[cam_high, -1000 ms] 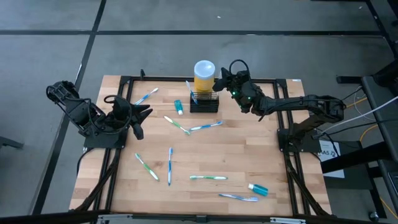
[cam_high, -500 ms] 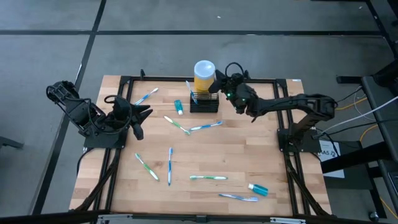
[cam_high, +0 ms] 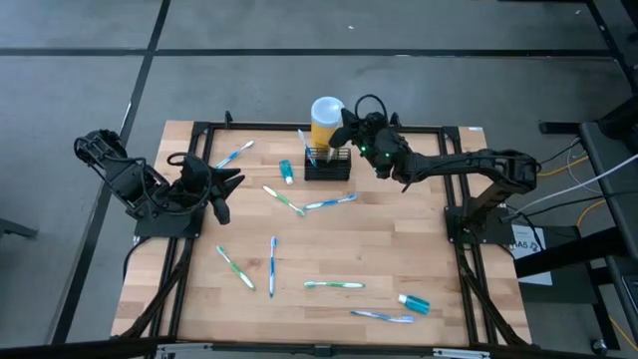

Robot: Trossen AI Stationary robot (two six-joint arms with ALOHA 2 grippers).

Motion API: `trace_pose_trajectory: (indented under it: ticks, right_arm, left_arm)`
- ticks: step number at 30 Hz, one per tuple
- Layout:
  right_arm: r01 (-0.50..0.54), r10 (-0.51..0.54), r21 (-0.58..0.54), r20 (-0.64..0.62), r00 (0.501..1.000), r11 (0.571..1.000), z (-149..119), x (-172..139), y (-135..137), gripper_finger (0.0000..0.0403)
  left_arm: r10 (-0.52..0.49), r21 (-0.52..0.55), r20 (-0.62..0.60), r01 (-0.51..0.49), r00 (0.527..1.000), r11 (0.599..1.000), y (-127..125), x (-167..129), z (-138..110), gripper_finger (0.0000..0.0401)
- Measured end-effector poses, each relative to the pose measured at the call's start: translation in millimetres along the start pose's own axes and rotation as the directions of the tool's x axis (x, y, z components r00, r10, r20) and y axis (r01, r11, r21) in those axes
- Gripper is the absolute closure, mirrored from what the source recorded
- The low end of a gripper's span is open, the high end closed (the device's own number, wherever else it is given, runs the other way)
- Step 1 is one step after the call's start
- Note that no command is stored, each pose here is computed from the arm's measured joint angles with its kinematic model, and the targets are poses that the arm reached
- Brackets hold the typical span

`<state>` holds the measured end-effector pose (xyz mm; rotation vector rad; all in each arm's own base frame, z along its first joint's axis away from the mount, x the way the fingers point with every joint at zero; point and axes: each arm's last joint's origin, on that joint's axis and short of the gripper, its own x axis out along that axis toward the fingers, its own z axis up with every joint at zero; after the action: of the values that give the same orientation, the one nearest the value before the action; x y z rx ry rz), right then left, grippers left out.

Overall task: Pick & Place toothbrushing station
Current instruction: Put the green toothbrush in the wire organizer

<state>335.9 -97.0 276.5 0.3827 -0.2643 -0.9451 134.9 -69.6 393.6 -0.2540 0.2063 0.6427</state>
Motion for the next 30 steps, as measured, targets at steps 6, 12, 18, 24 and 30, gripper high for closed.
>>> trace_pose_trajectory:
  ticks: [6, 12, 18, 24, 30]
  right_arm:
    - [0.004, -0.004, -0.002, 0.001, 1.0, 1.0, -0.2, 0.1, -0.1, 0.0403]
    - [-0.001, 0.001, 0.001, 0.012, 1.0, 1.0, 1.1, -0.1, 0.7, 0.0403]
    - [0.015, -0.015, -0.021, -0.003, 1.0, 1.0, -1.6, -1.5, 1.0, 0.0403]
    - [0.054, -0.056, -0.055, -0.047, 0.997, 0.997, -7.7, -1.8, -2.5, 0.0403]
    - [0.069, -0.071, -0.038, -0.05, 0.996, 0.997, -10.7, -2.5, -5.8, 0.0403]
  left_arm:
    - [0.0, 0.004, 0.0, 0.0, 1.0, 1.0, 0.0, 0.0, 0.0, 0.0313]
    - [0.0, 0.004, 0.0, 0.0, 1.0, 1.0, 0.0, 0.0, 0.0, 0.0313]
    - [-0.001, 0.004, -0.001, 0.001, 1.0, 1.0, 0.0, 0.0, 0.0, 0.0313]
    - [-0.004, 0.004, -0.005, 0.004, 1.0, 1.0, -0.1, 0.0, -0.2, 0.0313]
    - [-0.005, -0.001, -0.007, 0.005, 1.0, 1.0, -0.1, 0.0, -0.2, 0.0313]
